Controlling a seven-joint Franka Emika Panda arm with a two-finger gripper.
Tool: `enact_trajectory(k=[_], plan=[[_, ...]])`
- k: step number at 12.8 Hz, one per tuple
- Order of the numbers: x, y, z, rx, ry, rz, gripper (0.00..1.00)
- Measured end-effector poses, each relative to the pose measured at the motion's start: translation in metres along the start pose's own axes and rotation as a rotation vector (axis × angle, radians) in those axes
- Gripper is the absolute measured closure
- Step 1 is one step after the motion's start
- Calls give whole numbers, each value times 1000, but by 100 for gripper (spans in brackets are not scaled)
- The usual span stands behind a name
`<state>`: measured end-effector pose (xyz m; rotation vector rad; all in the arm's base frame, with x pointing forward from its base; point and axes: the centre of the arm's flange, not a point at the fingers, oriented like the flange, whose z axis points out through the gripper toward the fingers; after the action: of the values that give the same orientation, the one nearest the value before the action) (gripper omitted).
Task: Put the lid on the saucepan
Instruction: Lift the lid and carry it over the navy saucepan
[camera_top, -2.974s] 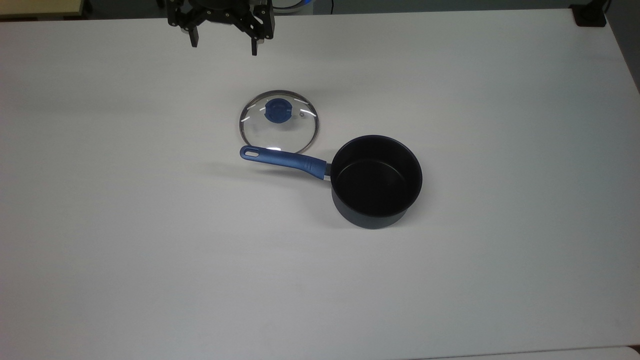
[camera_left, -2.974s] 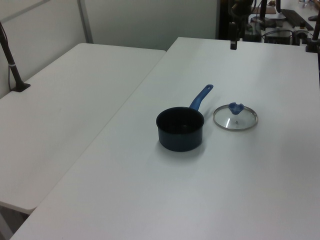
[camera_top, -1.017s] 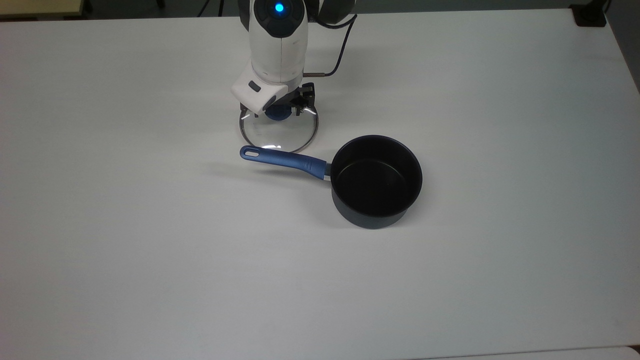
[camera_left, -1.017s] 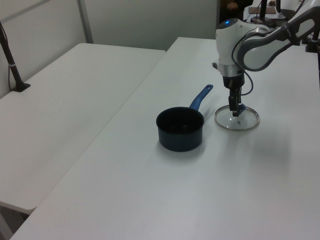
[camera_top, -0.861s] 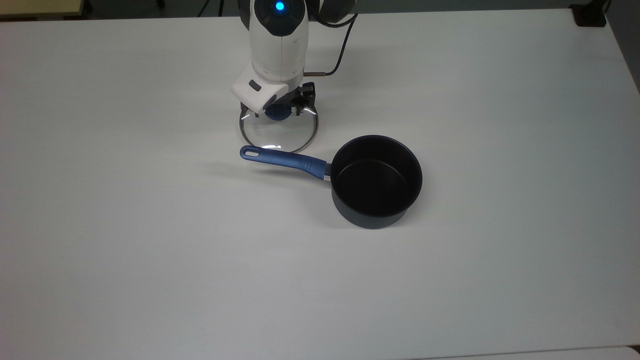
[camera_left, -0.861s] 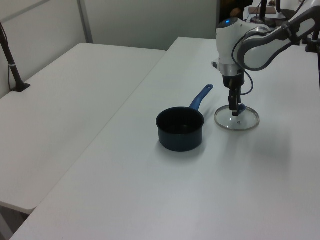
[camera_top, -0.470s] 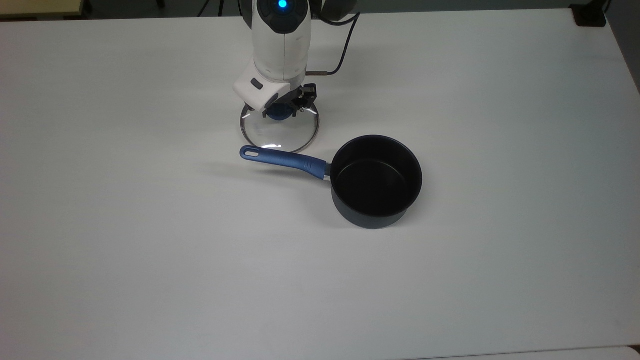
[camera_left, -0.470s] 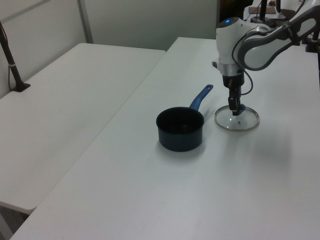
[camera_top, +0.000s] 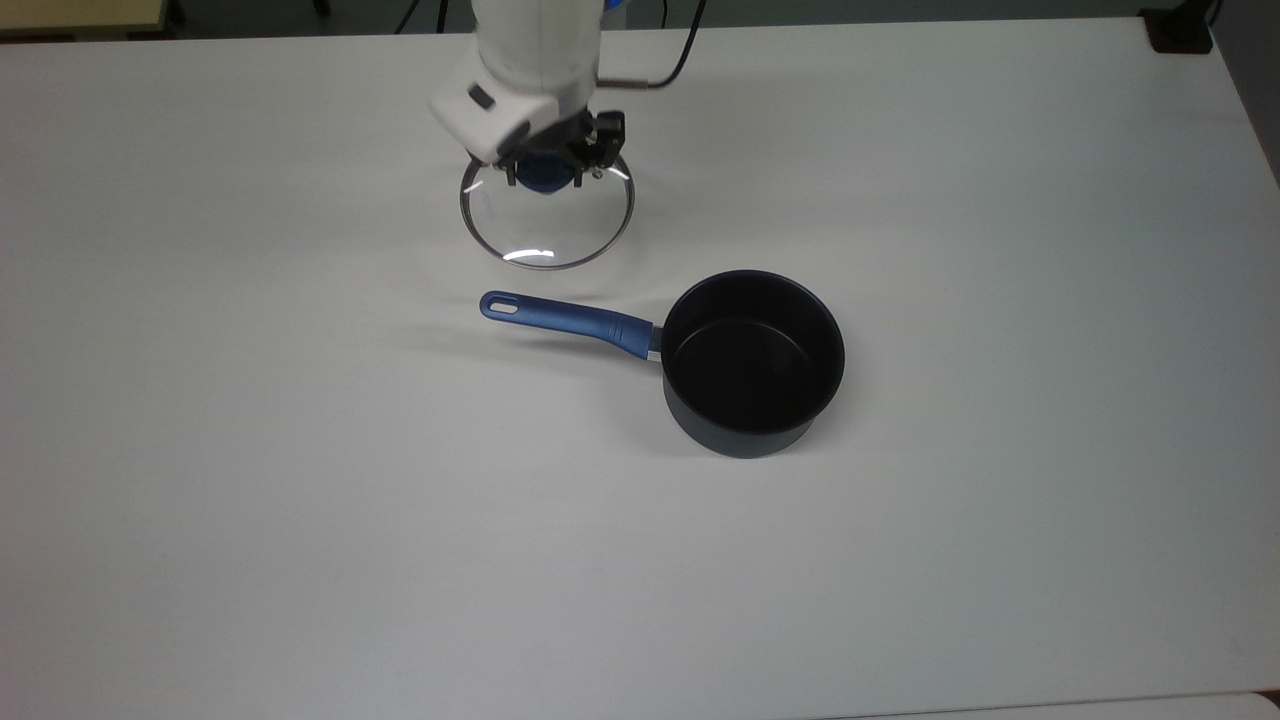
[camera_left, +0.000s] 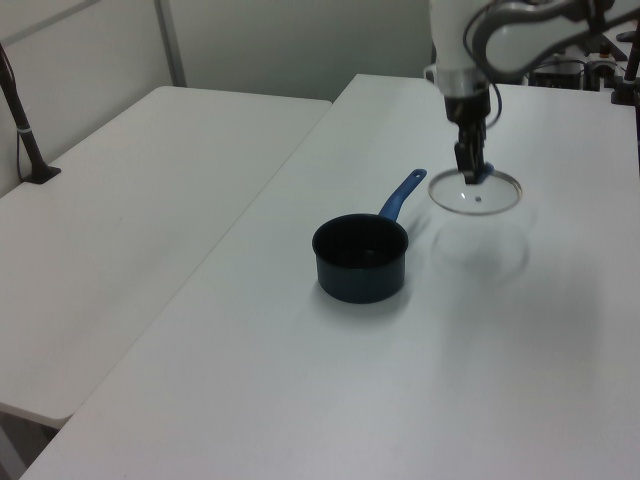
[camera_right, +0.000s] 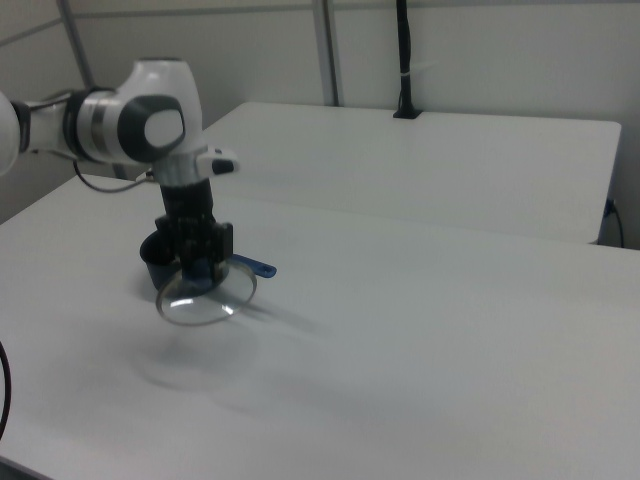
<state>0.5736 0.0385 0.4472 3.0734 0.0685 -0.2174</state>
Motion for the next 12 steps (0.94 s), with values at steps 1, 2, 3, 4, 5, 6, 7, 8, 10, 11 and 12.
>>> enact_trajectory(k=[1, 2, 3, 4, 5, 6, 7, 8, 10, 11, 12], plan=[[5, 1, -23, 21, 39, 21, 39], [9, 0, -42, 34, 71, 47, 39], [14, -3, -53, 44, 83, 73, 39], [22, -12, -59, 52, 79, 93, 39], [33, -28, -60, 52, 70, 107, 39], [46, -50, -53, 46, 53, 119, 39], [60, -72, -41, 40, 38, 138, 39], [75, -92, -27, 34, 27, 159, 39], [96, -118, -8, 26, 19, 195, 39], [101, -128, -6, 26, 26, 206, 39], [104, -137, -11, 29, 40, 209, 39]])
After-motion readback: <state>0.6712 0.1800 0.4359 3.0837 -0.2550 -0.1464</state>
